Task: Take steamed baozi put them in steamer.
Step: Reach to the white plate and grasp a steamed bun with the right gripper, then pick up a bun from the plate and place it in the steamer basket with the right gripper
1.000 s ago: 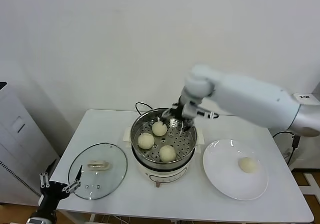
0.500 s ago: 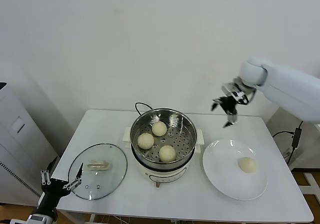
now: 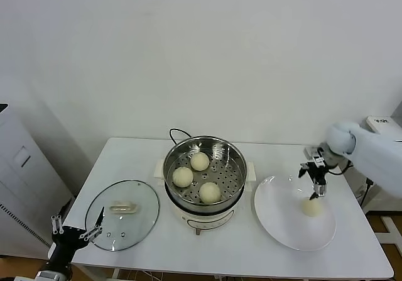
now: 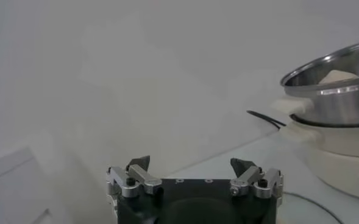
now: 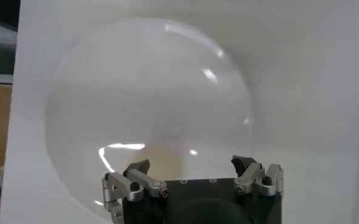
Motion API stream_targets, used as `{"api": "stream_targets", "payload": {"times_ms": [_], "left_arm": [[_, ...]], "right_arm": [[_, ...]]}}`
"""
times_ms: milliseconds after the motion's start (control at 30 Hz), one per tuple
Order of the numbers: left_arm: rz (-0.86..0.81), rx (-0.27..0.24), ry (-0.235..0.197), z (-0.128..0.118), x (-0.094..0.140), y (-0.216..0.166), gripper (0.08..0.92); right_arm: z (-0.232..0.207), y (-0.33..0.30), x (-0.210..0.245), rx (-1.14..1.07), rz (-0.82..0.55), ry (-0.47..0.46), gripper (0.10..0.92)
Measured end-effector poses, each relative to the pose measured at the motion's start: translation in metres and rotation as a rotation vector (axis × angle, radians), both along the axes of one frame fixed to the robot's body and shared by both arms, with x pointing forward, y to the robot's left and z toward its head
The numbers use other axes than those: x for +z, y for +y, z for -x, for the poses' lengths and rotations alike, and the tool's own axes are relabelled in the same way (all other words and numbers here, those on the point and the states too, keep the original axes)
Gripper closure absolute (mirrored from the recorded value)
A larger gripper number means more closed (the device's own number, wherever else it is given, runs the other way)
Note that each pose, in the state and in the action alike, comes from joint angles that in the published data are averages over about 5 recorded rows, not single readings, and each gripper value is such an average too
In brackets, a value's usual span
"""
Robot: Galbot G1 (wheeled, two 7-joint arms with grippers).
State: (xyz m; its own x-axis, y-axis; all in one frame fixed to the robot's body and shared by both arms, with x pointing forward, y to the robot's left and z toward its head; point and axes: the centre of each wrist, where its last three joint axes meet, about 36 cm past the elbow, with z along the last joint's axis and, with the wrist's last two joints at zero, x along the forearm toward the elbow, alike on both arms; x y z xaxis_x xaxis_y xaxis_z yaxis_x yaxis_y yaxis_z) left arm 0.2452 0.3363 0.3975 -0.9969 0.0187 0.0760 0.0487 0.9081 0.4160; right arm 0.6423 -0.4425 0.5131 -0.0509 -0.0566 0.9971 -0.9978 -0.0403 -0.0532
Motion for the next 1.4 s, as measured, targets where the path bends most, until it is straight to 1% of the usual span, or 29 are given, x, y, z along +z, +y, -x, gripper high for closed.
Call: {"api": "stream_targets", "payload": {"times_ms": [200,367,467,600,833,933,1067,1167,1267,1400], "left_arm": [[-0.002,0.006,0.006,0.004,-0.001,0.001,0.177],[-0.002,0.008,0.008,0.007,-0.001,0.001,0.177],[-0.001,0.009,0.009,0.008,-0.002,0.000,0.177],[-0.003,0.010,0.008,0.009,-0.002,0.001,0.177],[-0.003,0.012,0.006,0.010,-0.002,0.001,0.177],[-0.001,0.013,0.005,0.010,-0.002,0.000,0.177],[-0.004,0.013,0.001,0.010,0.000,0.001,0.177],[-0.006,0.013,-0.003,0.009,0.001,0.002,0.177],[-0.008,0.012,-0.004,0.009,0.002,0.004,0.177],[-0.007,0.011,-0.009,0.006,0.003,0.003,0.177]], "right_arm": [[0.011,-0.010,-0.026,-0.034,0.012,0.027,0.200],[0.015,-0.014,-0.040,-0.052,0.014,0.029,0.205],[0.018,-0.015,-0.047,-0.058,0.014,0.026,0.237],[0.020,-0.018,-0.052,-0.064,0.018,0.018,0.334],[0.022,-0.019,-0.052,-0.067,0.021,0.004,0.538],[0.022,-0.019,-0.048,-0.068,0.018,-0.002,0.596],[0.018,-0.012,-0.036,-0.055,0.005,-0.009,0.620],[0.009,0.002,-0.015,-0.025,-0.013,-0.022,0.623],[-0.005,0.022,0.018,0.011,-0.043,-0.043,0.621],[-0.027,0.055,0.079,0.056,-0.095,-0.073,0.617]]}}
